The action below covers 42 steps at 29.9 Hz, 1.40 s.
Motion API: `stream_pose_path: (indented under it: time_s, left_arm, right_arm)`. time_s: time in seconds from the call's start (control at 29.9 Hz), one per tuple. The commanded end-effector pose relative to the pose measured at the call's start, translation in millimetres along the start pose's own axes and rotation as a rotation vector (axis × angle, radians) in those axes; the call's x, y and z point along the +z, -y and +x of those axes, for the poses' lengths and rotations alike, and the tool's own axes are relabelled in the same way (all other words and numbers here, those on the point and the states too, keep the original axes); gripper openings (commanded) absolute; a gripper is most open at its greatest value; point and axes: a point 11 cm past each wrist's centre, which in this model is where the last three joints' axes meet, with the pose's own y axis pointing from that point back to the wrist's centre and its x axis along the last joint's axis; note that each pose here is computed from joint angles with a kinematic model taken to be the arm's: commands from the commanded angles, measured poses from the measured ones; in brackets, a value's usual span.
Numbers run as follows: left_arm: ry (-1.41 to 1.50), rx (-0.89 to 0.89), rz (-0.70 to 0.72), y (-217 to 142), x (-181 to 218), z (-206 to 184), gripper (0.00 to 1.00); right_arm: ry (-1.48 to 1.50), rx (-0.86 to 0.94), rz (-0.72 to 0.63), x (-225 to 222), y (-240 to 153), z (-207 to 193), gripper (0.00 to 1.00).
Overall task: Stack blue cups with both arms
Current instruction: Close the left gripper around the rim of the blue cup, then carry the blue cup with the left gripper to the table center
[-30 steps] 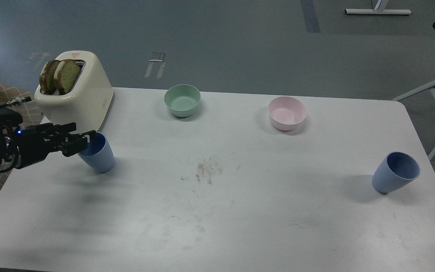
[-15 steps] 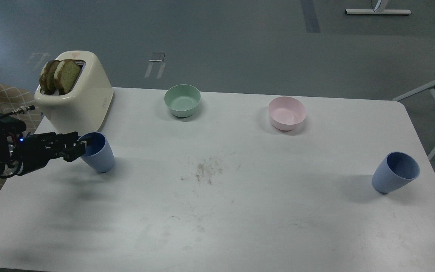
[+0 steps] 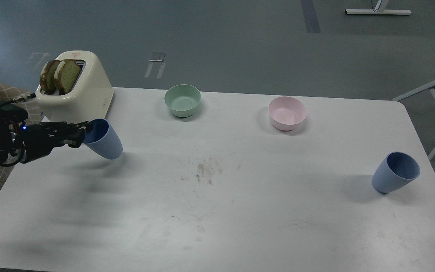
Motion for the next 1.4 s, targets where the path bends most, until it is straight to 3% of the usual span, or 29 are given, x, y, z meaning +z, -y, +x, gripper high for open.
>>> stream_pose_path:
  time_s: [0.0,0.13,0.27,0.43,0.67,1.04,1.37]
  left_arm:
    - [0.05,0.051,-0.073,9.9,24.3,60.4,0.0]
    - [0.087,0.063,-0.155,23.1,56.6,105.4,0.0]
    - [0.244,0.057,-0.322,72.1,138.3,143.9,0.0]
    - [0.381,-0.025,-0.409,115.5,196.8,145.6,0.0]
    - [0.415,-0.134,-0.51,162.2,257.3,102.3,0.0]
    - [0.426,-0.187,-0.558,181.9,290.9,78.0,0.0]
    - [0.4,-0.198,-0.53,190.9,284.7,68.6,0.0]
  right_arm:
    - [0.0,0.002,0.0,0.0,-0.6,0.8,1.0]
    - [-0.002,0.007,-0.01,3.6,-4.1,3.4,1.0]
    - [-0.021,0.023,-0.013,-1.1,-9.5,12.5,1.0]
    - [-0.012,0.048,-0.008,-3.2,-17.5,23.0,1.0]
    - [-0.003,0.075,-0.017,1.5,-28.5,33.8,1.0]
    - [0.001,0.084,-0.016,2.6,-31.9,36.7,1.0]
    - [0.009,0.135,-0.055,27.5,-59.8,53.5,1.0]
